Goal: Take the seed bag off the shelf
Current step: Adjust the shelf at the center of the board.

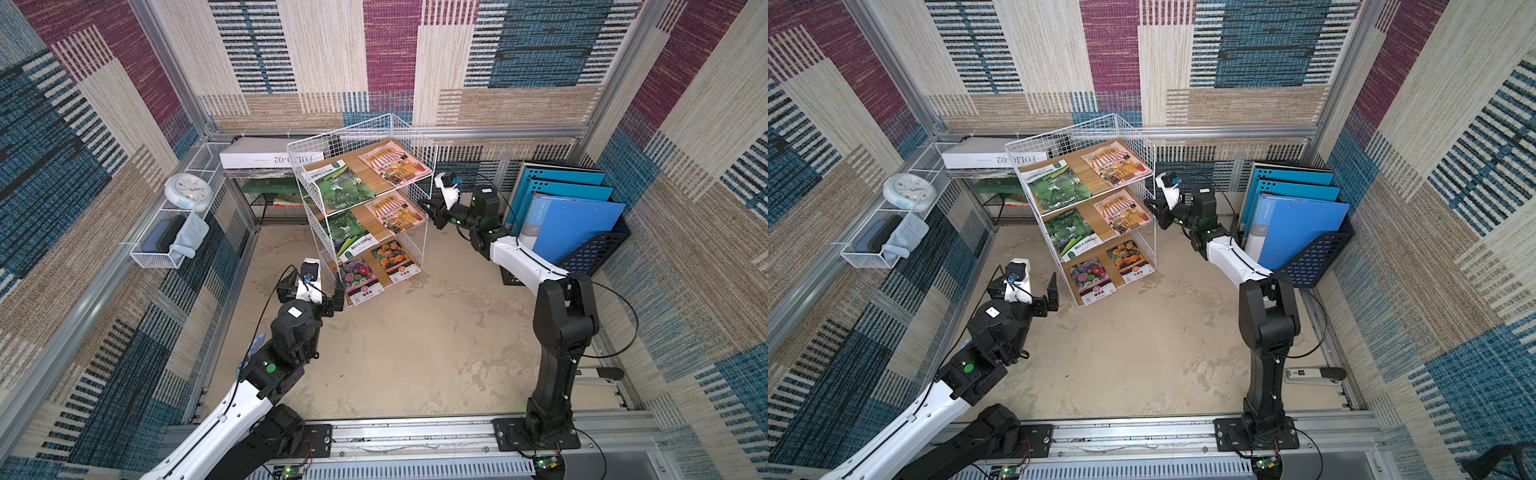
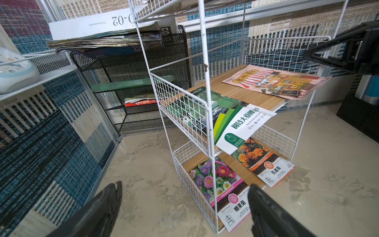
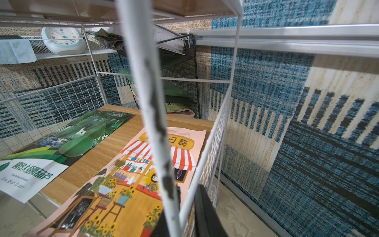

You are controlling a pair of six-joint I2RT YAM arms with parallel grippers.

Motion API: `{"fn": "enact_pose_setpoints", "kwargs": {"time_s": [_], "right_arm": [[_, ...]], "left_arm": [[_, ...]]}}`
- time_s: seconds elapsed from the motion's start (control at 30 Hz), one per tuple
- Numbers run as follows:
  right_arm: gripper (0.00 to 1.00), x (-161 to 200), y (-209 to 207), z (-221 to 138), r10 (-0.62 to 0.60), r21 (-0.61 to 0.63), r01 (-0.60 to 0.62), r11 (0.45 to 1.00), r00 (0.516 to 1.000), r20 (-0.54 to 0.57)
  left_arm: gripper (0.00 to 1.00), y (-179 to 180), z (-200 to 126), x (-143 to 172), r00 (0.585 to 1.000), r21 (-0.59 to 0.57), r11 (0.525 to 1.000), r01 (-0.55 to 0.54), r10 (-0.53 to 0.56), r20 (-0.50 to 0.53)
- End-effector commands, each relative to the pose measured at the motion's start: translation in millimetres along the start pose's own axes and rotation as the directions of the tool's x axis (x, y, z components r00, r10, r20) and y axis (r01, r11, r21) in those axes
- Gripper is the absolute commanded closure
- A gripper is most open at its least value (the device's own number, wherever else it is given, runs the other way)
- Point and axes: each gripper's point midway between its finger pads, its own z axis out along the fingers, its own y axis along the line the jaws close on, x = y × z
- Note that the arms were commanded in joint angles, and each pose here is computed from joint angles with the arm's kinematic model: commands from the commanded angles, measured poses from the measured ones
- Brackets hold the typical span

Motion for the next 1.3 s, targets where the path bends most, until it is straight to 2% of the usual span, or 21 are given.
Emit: {"fn": "enact_pose_setpoints", "kwargs": {"time_s": [0.0, 0.17, 0.47, 0.77, 0.97, 1.27], "right_arm": [[0.87, -11.0, 0.7, 2.7, -0.003, -0.005, 0.003, 1.0, 0.999, 0.039], [1.0, -13.8, 3.7, 6.4, 0.005, -0.011, -0.004, 1.0, 0.999, 0.046], [1.0, -24.6, 10.5, 1.3, 0.016, 0.051, -0.019, 0.998, 0.998, 0.064], [1.0, -37.4, 6.7, -36.5, 0.008, 0.268, -0.034, 0.963, 0.995, 0.095], [1.0, -35.2, -4.3, -78.6, 0.003, 0.455, -0.06, 0.888, 0.992, 0.124], [1.0, -29.0, -15.1, -148.8, -0.004, 0.678, -0.124, 0.725, 0.983, 0.184]], "left_arm": [[0.01, 0.4, -1.1, -5.5, 1.0, 0.004, 1.0, -0.003, 0.003, 0.014], [0.01, -0.1, -1.4, -5.0, 1.0, 0.006, 1.0, -0.007, 0.007, 0.014], [0.01, -1.3, 0.2, -2.3, 1.0, 0.006, 1.0, -0.01, 0.01, 0.006], [0.01, -4.5, 0.8, 2.8, 1.0, 0.018, 1.0, -0.005, 0.005, -0.001], [0.01, -7.7, 1.0, 7.7, 1.0, 0.031, 1.0, 0.001, -0.001, -0.003], [0.01, -11.8, 3.5, 18.3, 1.0, 0.041, 0.999, 0.003, -0.003, -0.009]]}}
